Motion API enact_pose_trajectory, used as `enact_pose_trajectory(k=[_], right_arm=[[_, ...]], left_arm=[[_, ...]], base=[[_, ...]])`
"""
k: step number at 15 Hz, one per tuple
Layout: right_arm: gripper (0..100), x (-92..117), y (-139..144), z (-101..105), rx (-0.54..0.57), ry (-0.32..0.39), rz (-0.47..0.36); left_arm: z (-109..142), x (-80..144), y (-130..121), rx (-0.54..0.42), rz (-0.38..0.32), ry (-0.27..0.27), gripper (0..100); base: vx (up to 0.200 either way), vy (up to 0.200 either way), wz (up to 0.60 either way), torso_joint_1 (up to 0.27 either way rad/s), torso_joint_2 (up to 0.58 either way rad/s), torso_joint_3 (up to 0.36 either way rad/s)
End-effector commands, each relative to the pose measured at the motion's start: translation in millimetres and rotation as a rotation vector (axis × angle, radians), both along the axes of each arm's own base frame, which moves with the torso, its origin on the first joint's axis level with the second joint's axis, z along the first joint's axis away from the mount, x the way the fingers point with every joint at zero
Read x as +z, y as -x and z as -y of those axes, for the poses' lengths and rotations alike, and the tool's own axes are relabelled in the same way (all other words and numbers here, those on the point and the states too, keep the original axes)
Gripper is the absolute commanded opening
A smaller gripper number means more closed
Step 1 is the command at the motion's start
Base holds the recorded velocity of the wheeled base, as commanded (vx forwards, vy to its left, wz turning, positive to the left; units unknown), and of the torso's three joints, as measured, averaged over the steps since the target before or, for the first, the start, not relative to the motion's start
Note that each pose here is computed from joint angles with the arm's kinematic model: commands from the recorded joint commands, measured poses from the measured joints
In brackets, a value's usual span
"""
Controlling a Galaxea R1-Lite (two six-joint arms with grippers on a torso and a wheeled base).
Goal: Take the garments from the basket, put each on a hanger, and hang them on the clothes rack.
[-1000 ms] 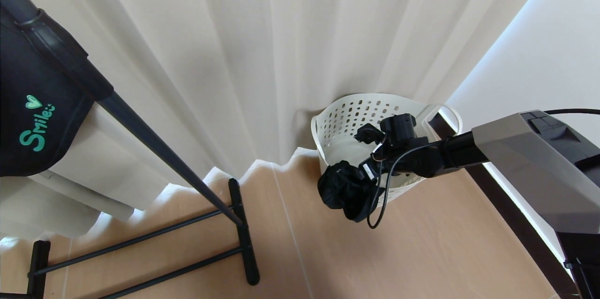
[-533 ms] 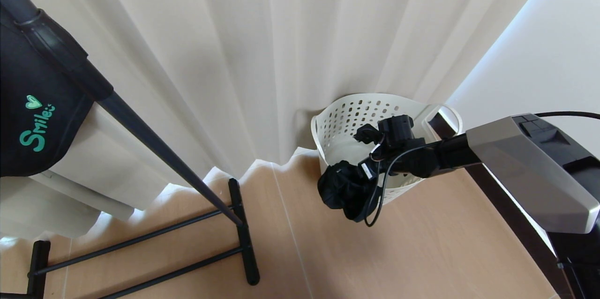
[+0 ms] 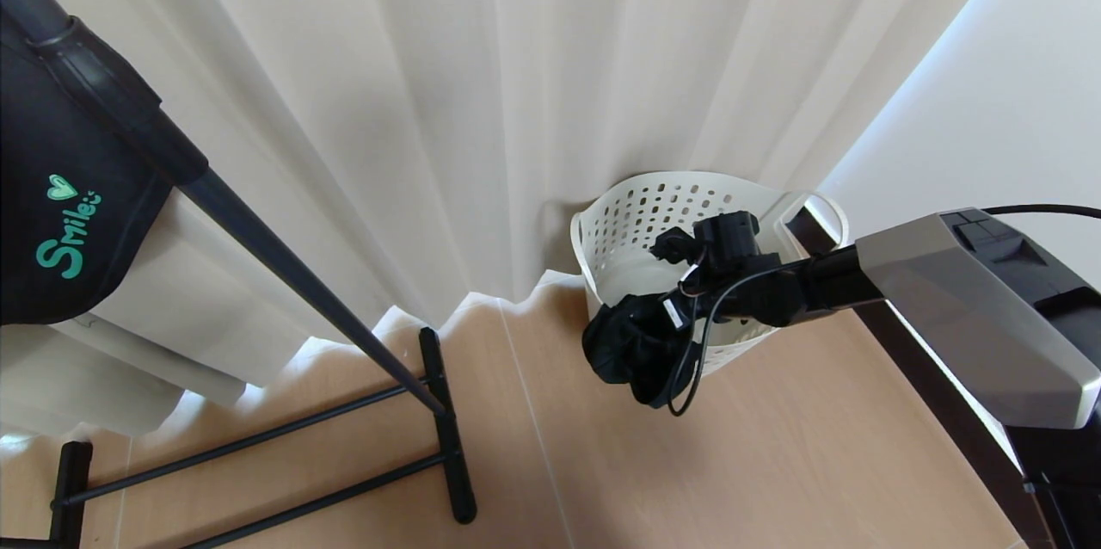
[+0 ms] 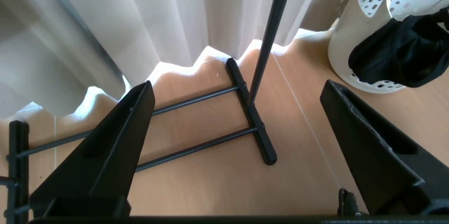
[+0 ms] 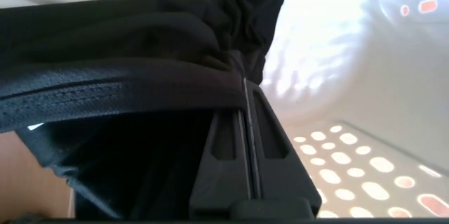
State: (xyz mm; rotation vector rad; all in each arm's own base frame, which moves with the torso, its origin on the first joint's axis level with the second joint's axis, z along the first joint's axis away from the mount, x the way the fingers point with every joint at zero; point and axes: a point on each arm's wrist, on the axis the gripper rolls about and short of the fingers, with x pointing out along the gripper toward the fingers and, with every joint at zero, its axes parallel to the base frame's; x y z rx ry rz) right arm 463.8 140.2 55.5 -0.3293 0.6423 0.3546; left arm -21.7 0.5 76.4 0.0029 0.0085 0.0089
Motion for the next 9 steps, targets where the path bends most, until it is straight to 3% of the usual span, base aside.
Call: enact_pose_trajectory(k=[1, 7, 9], right_arm=[[0, 21, 6, 2, -0.01, -0.023, 0.03], [0, 57, 30, 9, -0.006, -0.041, 0.069], [0, 63, 36, 8, 0.001, -0.056, 0.122]], left_arm=[[0, 0, 0, 0.0, 0.001, 0.0, 100], [0, 0, 0, 0.0, 0.001, 0.0, 100], [0, 0, 0, 0.0, 0.001, 0.0, 100]], base=[[0.0, 0.0, 0.0, 0.0, 0.0, 0.0], [0.0, 0.0, 0.0, 0.0, 0.0, 0.0], [0.0, 0.0, 0.0, 0.0, 0.0, 0.0]])
